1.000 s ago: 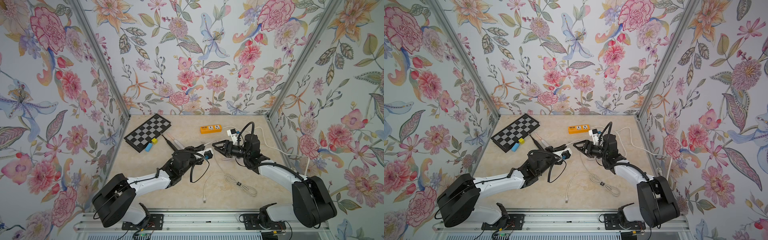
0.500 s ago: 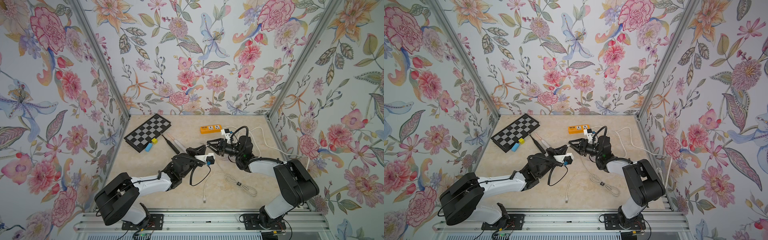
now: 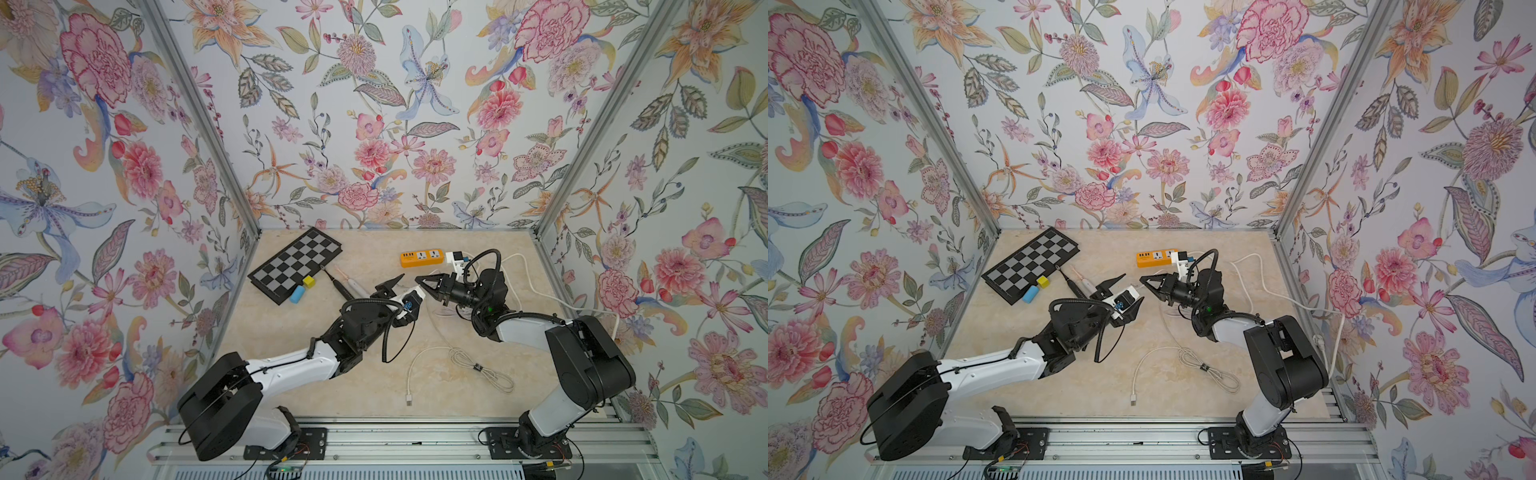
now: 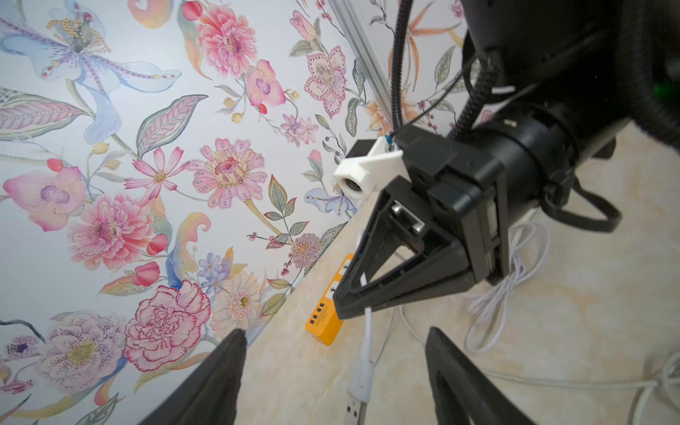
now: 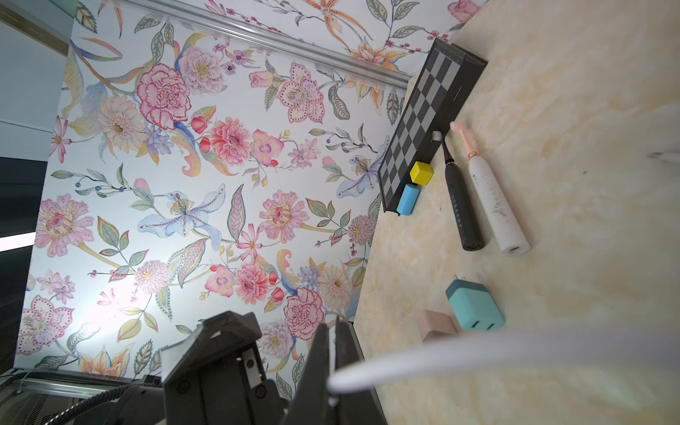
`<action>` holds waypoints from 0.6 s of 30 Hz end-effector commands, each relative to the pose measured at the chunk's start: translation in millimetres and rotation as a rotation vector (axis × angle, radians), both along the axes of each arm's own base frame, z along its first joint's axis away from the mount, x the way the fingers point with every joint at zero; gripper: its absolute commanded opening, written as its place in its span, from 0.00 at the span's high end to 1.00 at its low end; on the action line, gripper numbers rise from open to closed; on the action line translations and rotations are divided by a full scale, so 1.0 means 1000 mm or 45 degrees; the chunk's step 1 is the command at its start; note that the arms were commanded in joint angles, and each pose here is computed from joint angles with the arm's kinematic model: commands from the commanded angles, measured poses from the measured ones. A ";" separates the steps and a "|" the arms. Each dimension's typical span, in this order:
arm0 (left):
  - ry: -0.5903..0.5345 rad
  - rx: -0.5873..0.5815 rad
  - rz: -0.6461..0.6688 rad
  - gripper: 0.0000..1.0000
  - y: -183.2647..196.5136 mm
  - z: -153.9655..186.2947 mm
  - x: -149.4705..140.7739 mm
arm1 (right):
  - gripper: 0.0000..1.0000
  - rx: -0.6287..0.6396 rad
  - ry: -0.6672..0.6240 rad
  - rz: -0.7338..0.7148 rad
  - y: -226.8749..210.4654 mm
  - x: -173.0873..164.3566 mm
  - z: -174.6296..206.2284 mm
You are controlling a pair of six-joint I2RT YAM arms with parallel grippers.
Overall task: Charge the electric toothbrush
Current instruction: Pick up the charging cable from the center of the board.
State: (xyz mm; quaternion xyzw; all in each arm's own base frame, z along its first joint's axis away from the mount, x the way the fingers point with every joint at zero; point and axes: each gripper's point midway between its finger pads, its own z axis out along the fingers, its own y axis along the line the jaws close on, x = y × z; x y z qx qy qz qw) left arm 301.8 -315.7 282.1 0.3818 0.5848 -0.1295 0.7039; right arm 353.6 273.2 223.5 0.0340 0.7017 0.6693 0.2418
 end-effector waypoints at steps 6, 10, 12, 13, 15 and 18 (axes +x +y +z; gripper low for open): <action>1.176 -1.178 -0.526 0.02 0.030 0.039 0.025 | 1.00 0.064 -0.290 -0.098 -0.021 0.003 0.057; 1.407 -1.618 -0.998 0.10 0.042 0.040 0.021 | 1.00 0.070 -0.356 -0.157 -0.026 0.001 0.072; 1.572 -1.545 -1.070 0.16 0.018 0.027 0.025 | 1.00 0.071 -0.368 -0.181 -0.028 0.000 0.077; 1.551 -1.530 -1.067 0.17 0.012 0.024 0.024 | 1.00 0.068 -0.374 -0.187 -0.028 0.000 0.079; 1.551 -1.524 -1.079 0.18 0.003 0.022 0.023 | 1.00 0.053 -0.374 -0.191 -0.028 0.000 0.079; 1.547 -1.551 -1.070 0.15 0.002 0.021 0.027 | 1.00 0.029 -0.380 -0.199 -0.029 0.000 0.079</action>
